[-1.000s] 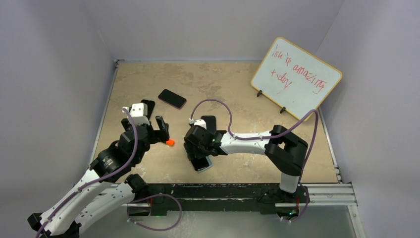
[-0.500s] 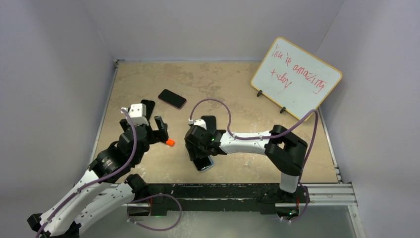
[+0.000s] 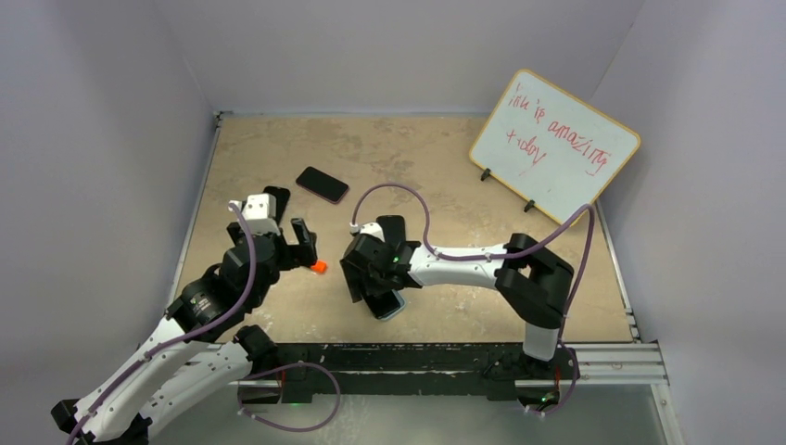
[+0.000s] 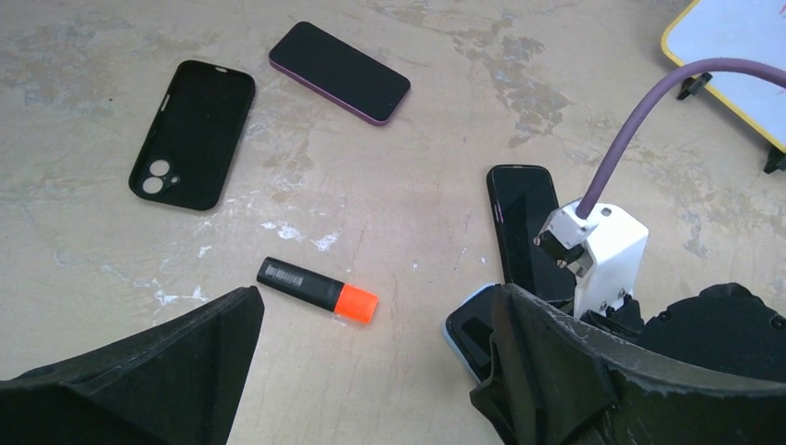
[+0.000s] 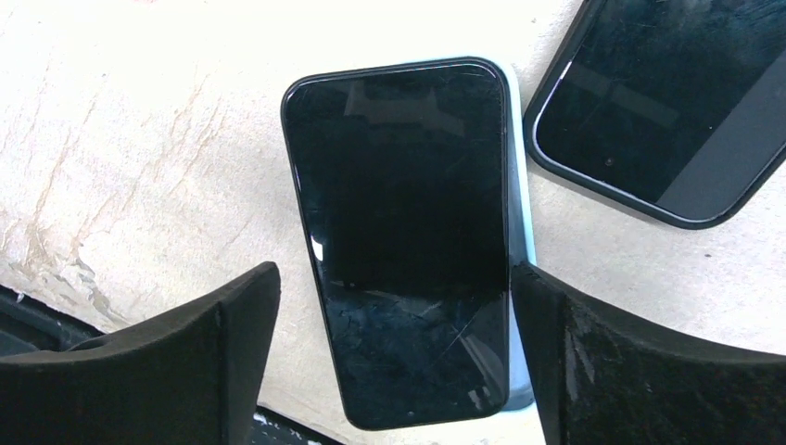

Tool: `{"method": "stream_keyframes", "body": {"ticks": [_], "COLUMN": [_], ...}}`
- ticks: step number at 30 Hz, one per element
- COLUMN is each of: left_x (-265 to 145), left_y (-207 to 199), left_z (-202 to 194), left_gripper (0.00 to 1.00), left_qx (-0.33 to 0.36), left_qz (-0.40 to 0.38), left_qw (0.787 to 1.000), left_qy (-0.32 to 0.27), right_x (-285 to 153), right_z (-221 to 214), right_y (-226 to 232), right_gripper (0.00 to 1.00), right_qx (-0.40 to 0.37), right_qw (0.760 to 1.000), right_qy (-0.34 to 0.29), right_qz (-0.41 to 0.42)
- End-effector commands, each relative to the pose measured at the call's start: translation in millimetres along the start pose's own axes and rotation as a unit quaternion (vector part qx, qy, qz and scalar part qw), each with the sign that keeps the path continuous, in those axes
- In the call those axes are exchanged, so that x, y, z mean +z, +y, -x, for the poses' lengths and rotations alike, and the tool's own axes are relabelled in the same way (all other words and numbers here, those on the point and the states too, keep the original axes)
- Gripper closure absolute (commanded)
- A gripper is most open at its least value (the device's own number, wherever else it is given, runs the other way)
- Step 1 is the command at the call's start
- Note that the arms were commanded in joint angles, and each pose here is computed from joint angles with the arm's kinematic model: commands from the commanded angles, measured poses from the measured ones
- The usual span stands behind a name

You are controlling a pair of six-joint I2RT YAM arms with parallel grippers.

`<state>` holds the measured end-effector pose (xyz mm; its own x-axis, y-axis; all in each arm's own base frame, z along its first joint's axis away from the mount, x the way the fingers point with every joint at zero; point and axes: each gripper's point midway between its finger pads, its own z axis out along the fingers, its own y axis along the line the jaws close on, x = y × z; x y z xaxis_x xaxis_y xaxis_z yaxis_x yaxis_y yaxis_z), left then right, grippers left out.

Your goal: Put the phone into the phone case

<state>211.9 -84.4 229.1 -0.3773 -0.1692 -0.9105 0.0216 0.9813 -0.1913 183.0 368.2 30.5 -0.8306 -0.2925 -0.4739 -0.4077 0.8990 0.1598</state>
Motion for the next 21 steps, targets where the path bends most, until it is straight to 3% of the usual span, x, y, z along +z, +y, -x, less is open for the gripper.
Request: {"method": "stream_keyframes", "body": {"ticks": [1,11,17,21], "left_x": [0.8,11.3,17.5,21.0], "left_y": [-16.5,-61.4,-78.9,-99.3], "left_z": [-3.2,-48.0,-85.0,-115.2], "left_gripper": [0.02,0.12,0.19,0.3], "left_qx": [-0.013,-0.058,-0.077,-0.081], "left_qz": [-0.04,-0.119,-0.154,-0.196], "left_qw": [0.999,0.986,0.972,0.954], "left_qy": [0.008,0.103,0.158,0.211], "right_x": [-27.1,-40.5,-35.9,-33.5], "right_z": [15.9,12.1,8.2,1.1], "right_y": [-12.8,-8.5,-28.0,-32.6], "right_gripper": [0.04,0.1,0.15,0.14], "right_qx": [0.006,0.018,0.04,0.044], "right_qw": [0.999,0.999,0.996,0.994], "right_qy": [-0.023,-0.019,-0.019,-0.009], "right_qz": [-0.026,0.037,0.072,0.095]}}
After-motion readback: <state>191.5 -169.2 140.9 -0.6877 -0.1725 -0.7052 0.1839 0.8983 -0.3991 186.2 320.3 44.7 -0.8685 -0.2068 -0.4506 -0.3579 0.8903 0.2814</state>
